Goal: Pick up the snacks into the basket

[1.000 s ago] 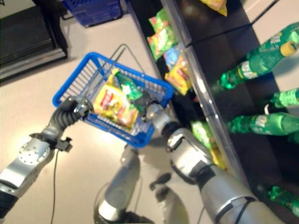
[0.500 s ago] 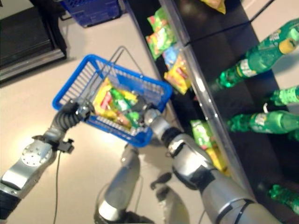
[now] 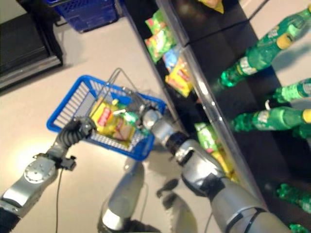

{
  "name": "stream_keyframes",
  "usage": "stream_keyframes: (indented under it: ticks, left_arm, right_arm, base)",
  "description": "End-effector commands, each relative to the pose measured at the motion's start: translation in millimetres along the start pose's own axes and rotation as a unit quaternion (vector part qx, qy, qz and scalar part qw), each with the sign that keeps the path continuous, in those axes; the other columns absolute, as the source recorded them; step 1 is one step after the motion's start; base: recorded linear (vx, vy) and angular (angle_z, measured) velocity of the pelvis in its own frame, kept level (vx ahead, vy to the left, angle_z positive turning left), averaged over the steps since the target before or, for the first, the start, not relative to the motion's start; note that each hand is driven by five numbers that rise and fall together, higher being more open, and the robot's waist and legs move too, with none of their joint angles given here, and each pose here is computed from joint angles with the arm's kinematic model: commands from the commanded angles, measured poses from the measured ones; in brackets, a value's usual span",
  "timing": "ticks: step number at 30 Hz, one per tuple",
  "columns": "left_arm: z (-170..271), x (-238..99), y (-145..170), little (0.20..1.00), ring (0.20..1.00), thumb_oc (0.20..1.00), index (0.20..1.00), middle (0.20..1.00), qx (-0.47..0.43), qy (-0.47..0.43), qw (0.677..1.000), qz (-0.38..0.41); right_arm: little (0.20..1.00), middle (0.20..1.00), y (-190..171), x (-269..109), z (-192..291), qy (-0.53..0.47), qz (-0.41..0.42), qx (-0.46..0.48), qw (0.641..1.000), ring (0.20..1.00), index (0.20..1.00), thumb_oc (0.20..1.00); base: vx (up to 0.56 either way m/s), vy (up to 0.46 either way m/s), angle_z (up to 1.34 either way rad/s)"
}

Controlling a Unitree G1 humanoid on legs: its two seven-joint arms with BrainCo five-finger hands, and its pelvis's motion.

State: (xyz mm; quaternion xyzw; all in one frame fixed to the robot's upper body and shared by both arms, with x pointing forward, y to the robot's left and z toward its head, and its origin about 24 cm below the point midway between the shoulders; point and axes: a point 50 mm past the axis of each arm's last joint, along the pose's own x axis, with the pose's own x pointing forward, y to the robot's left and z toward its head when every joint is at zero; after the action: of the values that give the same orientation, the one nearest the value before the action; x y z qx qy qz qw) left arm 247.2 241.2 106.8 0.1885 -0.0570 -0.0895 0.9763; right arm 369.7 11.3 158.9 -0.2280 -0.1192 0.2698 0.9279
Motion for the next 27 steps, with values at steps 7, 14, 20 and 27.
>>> stream_keyframes:
  ticks: [7, 14, 20, 27]
  left_arm:
    - [30.8, -7.1, 29.4, 0.2, 0.2, 0.2, 0.2, 0.2, 0.014, -0.122, 0.988, 0.091]
    - [-16.3, -21.3, 39.7, 0.2, 0.2, 0.2, 0.2, 0.2, 0.03, -0.02, 0.991, 0.127]
    - [-75.6, -41.7, 43.1, 0.2, 0.2, 0.2, 0.2, 0.2, 0.004, 0.101, 0.976, 0.193]
    - [-125.7, -59.9, 34.6, 0.2, 0.2, 0.2, 0.2, 0.2, -0.047, 0.205, 0.938, 0.276]
  right_arm:
    - [1.0, 1.0, -29.8, -45.5, 49.1, -0.191, 0.033, 0.046, 0.98, 1.0, 1.0, 1.0]
    - [1.0, 1.0, -38.9, -89.8, 36.3, -0.215, 0.072, 0.084, 0.97, 1.0, 1.0, 1.0]
    - [1.0, 1.0, -37.8, -118.8, 19.0, -0.201, 0.101, 0.112, 0.968, 1.0, 1.0, 1.0]
    - [1.0, 1.0, -19.2, -134.1, -26.2, -0.122, 0.105, 0.187, 0.969, 1.0, 1.0, 1.0]
  base:
    - [-0.03, 0.007, -0.09]
    - [-0.01, -0.008, -0.12]
    - [0.01, 0.005, -0.2]
    - [0.03, -0.007, -0.09]
